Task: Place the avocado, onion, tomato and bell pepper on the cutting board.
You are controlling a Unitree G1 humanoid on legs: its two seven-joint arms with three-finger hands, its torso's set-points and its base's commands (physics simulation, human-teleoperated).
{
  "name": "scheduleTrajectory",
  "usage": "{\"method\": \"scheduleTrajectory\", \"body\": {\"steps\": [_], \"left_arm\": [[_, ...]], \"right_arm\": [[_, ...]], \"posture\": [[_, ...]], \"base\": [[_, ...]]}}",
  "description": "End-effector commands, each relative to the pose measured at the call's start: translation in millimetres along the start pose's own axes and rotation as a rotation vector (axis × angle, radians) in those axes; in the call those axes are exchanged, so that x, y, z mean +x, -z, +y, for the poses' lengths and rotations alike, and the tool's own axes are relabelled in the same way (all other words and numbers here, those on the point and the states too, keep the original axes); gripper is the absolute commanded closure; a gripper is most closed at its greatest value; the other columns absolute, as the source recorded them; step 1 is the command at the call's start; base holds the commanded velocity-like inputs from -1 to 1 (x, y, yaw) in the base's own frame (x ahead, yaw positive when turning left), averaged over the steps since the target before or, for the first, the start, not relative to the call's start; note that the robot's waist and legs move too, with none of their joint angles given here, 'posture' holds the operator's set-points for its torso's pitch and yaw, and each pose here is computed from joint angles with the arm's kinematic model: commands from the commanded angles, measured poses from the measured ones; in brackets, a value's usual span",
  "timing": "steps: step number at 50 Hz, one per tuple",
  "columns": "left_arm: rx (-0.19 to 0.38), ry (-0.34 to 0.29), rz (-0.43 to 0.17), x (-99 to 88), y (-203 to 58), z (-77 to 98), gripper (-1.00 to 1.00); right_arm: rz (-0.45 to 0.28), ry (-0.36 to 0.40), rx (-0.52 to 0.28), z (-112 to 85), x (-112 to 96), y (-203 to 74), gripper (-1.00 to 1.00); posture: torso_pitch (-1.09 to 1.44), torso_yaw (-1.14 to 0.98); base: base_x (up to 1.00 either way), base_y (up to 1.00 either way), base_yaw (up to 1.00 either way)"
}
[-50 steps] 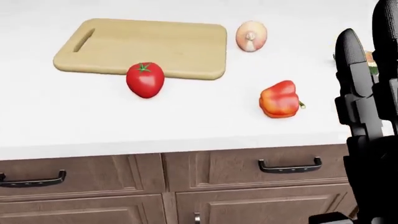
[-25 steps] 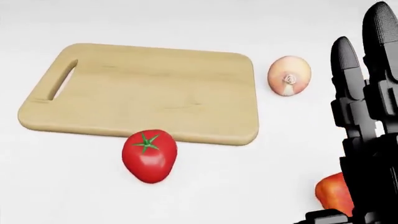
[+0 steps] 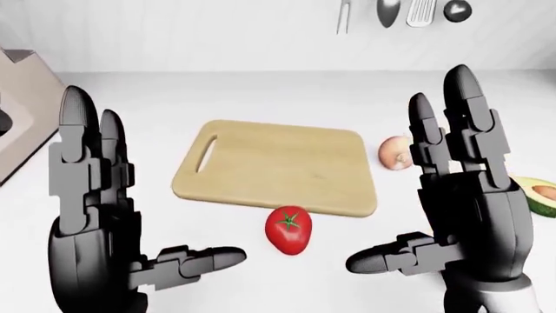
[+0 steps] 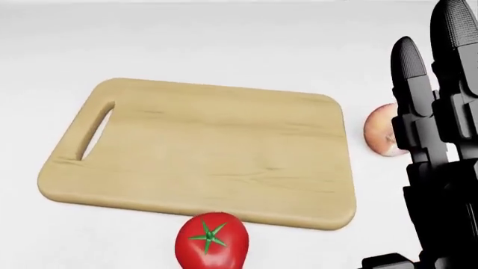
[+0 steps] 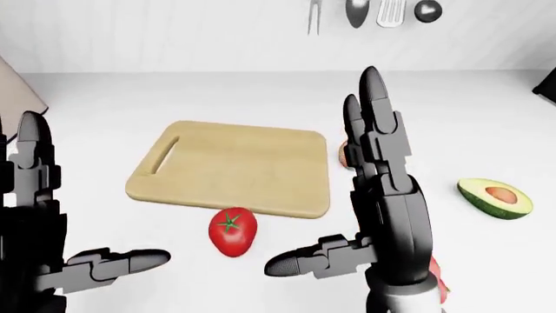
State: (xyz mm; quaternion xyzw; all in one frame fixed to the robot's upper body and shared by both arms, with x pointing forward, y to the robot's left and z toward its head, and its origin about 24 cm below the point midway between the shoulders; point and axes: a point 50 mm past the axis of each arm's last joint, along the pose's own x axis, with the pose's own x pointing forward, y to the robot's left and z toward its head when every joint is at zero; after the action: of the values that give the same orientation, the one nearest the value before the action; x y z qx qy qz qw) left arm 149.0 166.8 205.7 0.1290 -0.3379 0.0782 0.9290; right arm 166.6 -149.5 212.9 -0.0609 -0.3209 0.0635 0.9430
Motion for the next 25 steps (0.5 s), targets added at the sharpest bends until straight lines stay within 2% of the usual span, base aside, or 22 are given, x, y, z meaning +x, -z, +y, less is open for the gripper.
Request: {"method": "scheduleTrajectory", "body": {"steps": [1, 10, 11, 17, 20, 25], "left_arm": [[0.001, -0.010, -0.066, 0.3, -11, 1.3, -1.00], [-0.001, -0.006, -0.066, -0.5, -11, 0.5, -1.00], [0.000, -0.005, -0.067, -0.6, -11, 0.3, -1.00], [-0.005, -0.002, -0.065, -0.6, -11, 0.0, -1.00], [-0.008, -0.004, -0.063, -0.1, -11, -0.1, -1.00], [-0.006, -0.005, -0.063, -0.3, -11, -0.1, -1.00]], "right_arm": [[-0.068, -0.001, -0.013, -0.2, 0, -11, -1.00], [-0.072, -0.004, -0.015, 0.6, 0, -12, -1.00], [-0.105, -0.011, -0.009, 1.5, -1, -15, -1.00], [-0.123, 0.016, -0.020, -2.3, -1, -17, -1.00], [-0.141, -0.015, -0.001, -2.0, 1, -19, -1.00], [-0.160, -0.022, -0.029, -18.7, 16, -35, -1.00]], "posture": [[0.00, 0.00], [0.00, 0.00], [0.00, 0.00], [0.00, 0.00], [0.00, 0.00], [0.00, 0.00]], "base": [[0.00, 0.00, 0.00], [0.00, 0.00, 0.00], [0.00, 0.00, 0.00], [0.00, 0.00, 0.00], [0.00, 0.00, 0.00], [0.00, 0.00, 0.00]]}}
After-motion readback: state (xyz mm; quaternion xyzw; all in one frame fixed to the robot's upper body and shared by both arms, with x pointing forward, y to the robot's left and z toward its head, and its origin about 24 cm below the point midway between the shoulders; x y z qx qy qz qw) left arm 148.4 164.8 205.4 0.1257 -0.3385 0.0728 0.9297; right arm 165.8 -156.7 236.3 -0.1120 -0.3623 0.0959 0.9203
